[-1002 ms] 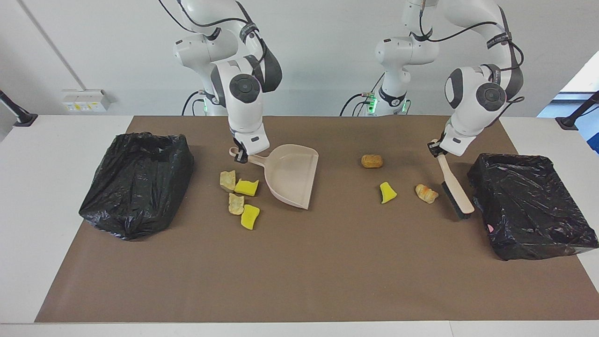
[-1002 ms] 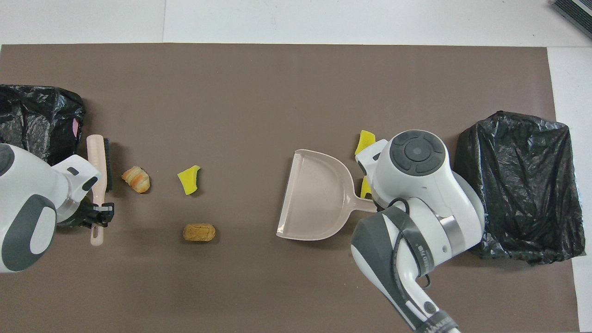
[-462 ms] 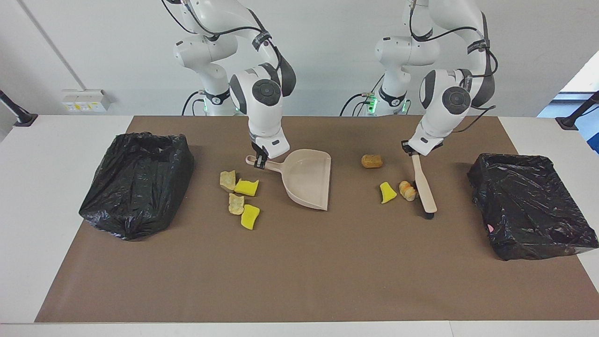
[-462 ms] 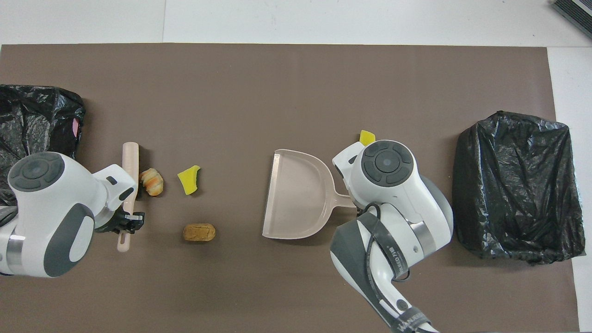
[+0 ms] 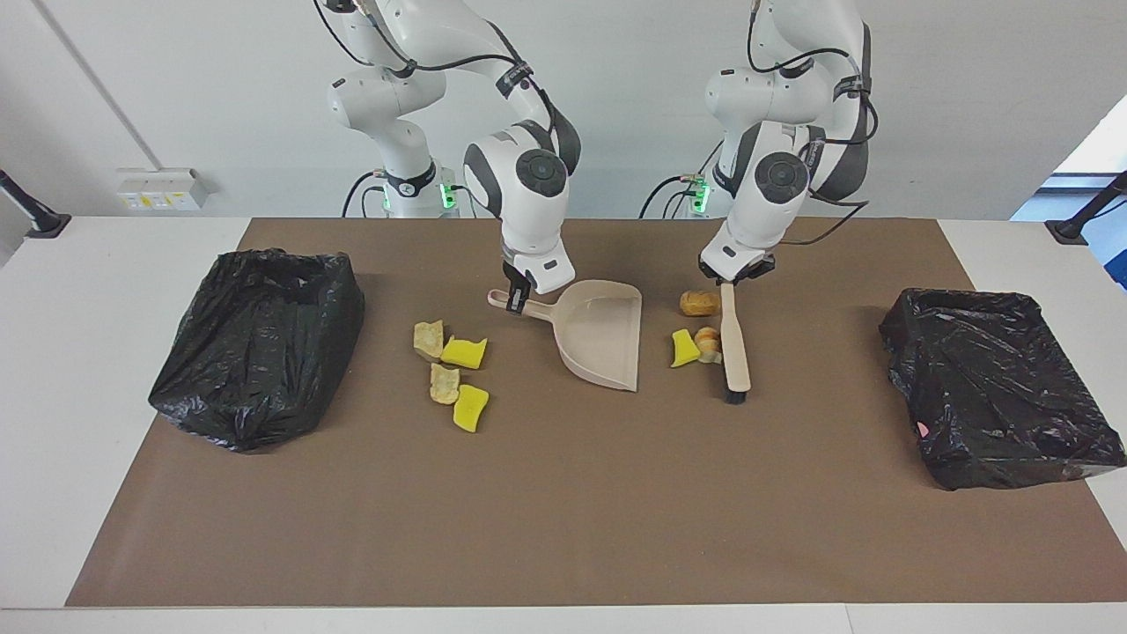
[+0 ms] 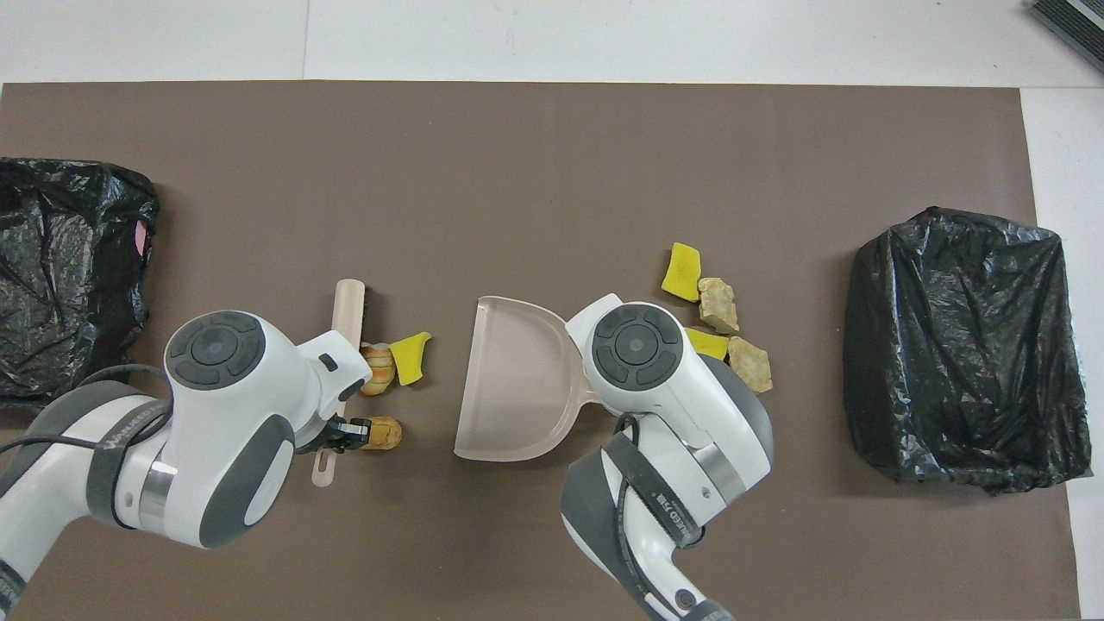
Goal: Sweep and dump trash in bin
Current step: 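Sweep the crust and sponge into the dustpan with the left gripper's brush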
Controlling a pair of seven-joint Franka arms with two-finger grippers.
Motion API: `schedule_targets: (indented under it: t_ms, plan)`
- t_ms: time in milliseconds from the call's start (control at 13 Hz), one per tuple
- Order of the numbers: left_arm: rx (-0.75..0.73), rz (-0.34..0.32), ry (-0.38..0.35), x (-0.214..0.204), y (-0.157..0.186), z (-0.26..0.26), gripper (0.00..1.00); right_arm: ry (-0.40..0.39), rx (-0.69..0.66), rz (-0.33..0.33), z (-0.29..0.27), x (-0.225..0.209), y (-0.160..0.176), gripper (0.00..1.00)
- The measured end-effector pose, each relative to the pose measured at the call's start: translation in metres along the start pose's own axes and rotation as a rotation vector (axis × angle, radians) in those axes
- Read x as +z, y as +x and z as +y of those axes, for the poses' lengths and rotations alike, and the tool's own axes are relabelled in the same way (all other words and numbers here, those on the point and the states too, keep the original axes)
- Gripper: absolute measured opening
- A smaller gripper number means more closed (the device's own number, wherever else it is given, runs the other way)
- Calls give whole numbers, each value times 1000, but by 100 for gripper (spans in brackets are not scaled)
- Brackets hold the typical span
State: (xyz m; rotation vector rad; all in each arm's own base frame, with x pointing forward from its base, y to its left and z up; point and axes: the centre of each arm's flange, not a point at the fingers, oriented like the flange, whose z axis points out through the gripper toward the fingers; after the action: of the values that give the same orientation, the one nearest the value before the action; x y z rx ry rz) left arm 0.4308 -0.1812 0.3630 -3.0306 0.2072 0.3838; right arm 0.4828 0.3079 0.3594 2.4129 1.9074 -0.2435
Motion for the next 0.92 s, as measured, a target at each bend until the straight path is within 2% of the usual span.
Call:
schedule_targets:
  t_ms: [231,539,925]
  plan:
    - [29,4,-1,-1,-5,17,27,-2,6,-1,-3,0,3,32]
    - [84,8,-25,1,-22,69,27,-2,7,-1,-3,0,3,32]
    - [63,-3,-141,-6,-36,110,27,-1,8,-1,-2,1,3,32]
